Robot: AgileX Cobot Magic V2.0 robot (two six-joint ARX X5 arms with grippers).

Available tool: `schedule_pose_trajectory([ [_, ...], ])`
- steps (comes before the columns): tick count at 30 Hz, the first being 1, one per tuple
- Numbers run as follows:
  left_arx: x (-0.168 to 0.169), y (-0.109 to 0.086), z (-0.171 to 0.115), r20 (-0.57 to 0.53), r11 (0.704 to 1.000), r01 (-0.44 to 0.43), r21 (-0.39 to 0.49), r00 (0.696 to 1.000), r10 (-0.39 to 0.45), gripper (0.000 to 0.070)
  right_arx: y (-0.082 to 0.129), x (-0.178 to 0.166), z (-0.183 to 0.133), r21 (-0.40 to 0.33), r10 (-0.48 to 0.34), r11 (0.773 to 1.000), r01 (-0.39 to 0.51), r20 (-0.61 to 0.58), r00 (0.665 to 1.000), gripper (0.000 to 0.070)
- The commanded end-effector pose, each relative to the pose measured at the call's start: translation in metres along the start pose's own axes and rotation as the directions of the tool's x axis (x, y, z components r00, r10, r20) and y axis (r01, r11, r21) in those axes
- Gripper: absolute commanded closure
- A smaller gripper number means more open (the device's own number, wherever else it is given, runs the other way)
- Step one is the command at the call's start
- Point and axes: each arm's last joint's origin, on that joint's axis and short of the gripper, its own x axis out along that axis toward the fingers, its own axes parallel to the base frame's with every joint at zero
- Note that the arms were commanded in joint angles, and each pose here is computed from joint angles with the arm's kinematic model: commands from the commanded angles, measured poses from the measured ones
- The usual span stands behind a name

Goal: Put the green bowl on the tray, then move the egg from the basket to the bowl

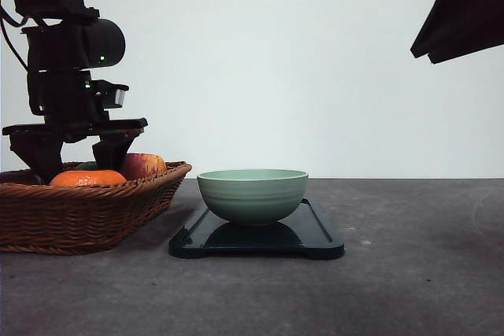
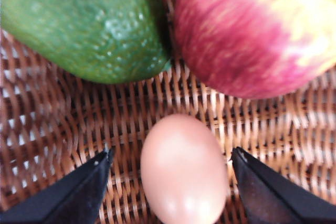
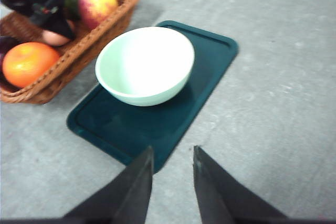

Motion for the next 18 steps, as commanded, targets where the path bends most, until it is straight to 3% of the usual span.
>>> schedule_pose_trajectory([
  [1, 0.0059, -0.0017, 0.0047, 0.000, 1.000, -0.003, 0.002, 1.000, 0.003, 0.0233, 0.0010, 0.0012, 0.0021, -0.011, 0.003, 1.000, -0.003, 0.010, 1.000, 0.0551],
  [7, 0.0062, -0.0018, 0.0047, 0.000, 1.000, -0.003, 0.002, 1.000, 0.003, 0.0243, 0.0011, 0.0013, 0.0037, -0.013, 0.004, 1.000, -0.004, 0.026, 1.000, 0.0551],
  [11, 0.0063, -0.0025, 0.0046, -0.001, 1.000, -0.002, 0.004, 1.000, 0.002, 0.0386, 0.0012, 0.0013, 0.0043, -0.013, 0.005, 1.000, -0.005, 0.032, 0.999, 0.0551],
  [18, 0.0063, -0.0029, 0.0041, -0.006, 1.000, -0.002, 0.005, 1.000, 0.002, 0.0416, 0.0012, 0.0013, 0.0045, -0.014, 0.006, 1.000, -0.005, 0.034, 0.999, 0.0551],
])
